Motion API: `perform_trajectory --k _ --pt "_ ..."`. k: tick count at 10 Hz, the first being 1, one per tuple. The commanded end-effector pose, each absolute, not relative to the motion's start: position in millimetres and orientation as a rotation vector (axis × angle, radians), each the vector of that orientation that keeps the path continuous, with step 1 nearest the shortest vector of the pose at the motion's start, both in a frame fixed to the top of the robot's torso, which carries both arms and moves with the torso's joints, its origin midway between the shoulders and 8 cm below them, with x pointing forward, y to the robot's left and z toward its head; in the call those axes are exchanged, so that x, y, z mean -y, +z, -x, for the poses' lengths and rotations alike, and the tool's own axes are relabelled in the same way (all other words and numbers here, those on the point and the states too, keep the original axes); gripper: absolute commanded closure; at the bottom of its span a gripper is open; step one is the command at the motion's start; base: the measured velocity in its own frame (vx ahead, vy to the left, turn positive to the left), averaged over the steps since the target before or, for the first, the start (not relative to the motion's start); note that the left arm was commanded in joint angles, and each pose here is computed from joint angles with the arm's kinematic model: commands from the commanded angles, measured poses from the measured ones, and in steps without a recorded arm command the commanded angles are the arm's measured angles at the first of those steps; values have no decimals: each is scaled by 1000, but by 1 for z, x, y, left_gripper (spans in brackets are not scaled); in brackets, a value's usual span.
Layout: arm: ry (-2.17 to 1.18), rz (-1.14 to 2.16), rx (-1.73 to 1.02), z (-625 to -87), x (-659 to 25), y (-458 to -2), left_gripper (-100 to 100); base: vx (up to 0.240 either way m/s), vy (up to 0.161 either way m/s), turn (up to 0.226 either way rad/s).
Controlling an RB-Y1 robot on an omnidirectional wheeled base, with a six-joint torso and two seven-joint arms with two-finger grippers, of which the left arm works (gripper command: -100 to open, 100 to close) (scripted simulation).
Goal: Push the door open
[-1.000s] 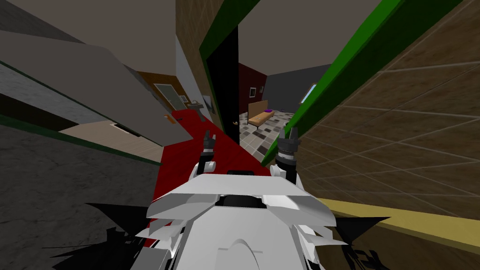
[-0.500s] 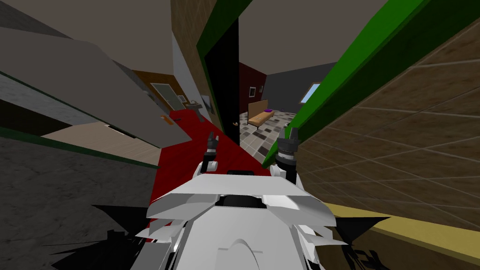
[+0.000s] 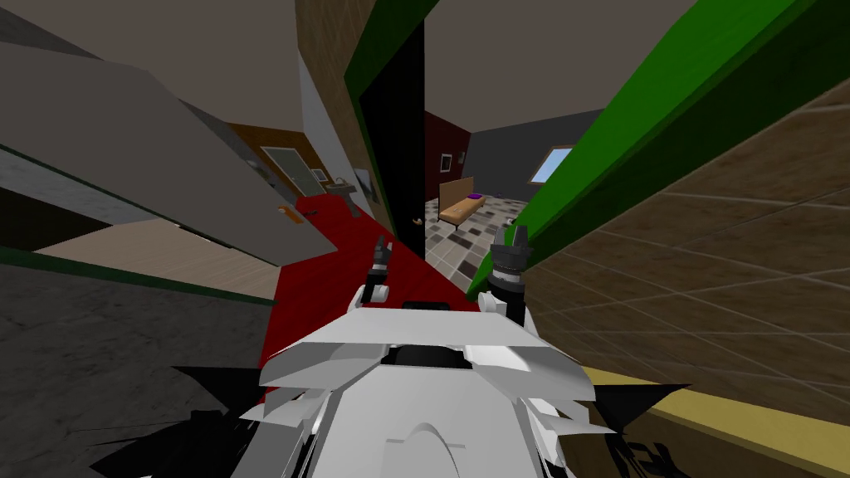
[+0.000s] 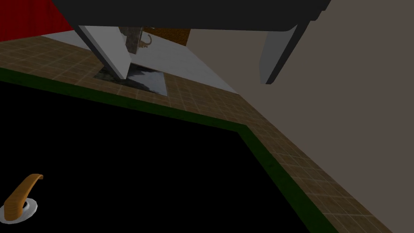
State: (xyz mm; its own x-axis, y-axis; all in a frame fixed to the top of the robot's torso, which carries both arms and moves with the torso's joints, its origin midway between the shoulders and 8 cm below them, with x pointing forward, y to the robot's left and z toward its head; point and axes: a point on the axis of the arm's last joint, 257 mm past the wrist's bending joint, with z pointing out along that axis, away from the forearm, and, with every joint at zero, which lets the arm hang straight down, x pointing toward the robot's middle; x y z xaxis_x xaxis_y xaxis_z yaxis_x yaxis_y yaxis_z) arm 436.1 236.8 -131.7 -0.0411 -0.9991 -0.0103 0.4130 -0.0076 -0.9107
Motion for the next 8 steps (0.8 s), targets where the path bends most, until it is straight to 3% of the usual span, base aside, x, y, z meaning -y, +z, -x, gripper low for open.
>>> perform_trajectory --k 1,8 --pt "-1422 871 -938 -440 -230 -141 -100 104 57 -26" --pt "-1466 885 -1028 -454 -200 -183 -100 96 58 -28"
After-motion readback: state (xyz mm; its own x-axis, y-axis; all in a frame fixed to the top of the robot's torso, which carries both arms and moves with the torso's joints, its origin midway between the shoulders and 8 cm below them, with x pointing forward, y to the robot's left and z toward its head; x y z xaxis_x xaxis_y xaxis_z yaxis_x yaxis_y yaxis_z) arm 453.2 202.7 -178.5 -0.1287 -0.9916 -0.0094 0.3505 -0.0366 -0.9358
